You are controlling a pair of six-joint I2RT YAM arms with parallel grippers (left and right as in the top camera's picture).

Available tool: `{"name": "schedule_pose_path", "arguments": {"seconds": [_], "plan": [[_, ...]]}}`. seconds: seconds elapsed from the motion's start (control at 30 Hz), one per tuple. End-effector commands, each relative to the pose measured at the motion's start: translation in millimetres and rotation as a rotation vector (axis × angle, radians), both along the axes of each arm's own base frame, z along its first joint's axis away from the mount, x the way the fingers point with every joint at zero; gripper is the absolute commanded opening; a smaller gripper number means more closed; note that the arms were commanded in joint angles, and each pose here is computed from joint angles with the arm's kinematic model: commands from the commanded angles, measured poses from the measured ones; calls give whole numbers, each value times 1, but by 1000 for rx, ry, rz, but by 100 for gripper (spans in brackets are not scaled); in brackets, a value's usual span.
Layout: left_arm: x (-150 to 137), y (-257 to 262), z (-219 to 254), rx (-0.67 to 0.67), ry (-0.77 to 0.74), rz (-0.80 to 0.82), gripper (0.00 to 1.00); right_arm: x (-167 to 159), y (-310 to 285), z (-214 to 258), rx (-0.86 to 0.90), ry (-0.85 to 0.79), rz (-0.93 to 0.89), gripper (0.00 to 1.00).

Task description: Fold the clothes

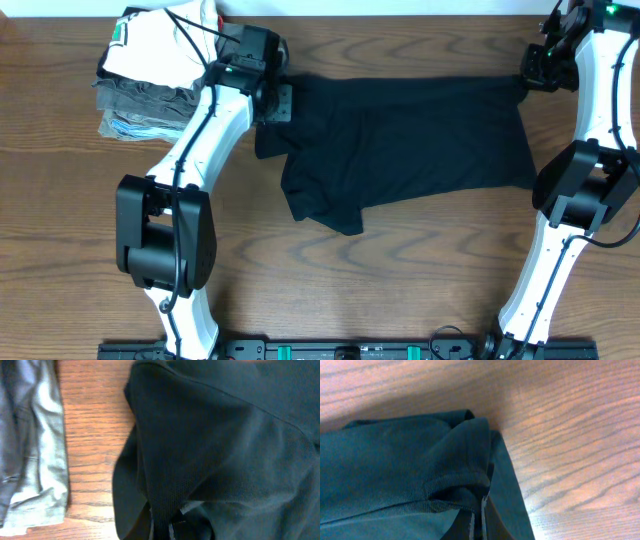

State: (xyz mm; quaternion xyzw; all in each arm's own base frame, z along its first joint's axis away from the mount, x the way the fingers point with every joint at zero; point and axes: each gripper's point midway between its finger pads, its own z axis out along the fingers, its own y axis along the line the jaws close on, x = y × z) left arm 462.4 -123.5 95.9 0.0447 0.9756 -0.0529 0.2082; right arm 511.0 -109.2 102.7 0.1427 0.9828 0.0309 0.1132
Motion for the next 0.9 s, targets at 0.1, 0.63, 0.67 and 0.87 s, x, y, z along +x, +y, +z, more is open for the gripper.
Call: {"name": "schedule_pose_path", "arguments": {"seconds": [0.1,0.63,0.67,0.87], "plan": [[-11,2,-19,35,44,-27,6,-10,-8,-21,15,65,-21,1],[-12,3,-19,50,43,-59,79,-33,-13,-65,42,170,-43,77],[-12,4,-19,52,43,-59,84,-32,-17,-62,41,163,-50,77],[-17,17,4,67,27,-33,85,-36,-34,-22,40,115,-85,77]]}}
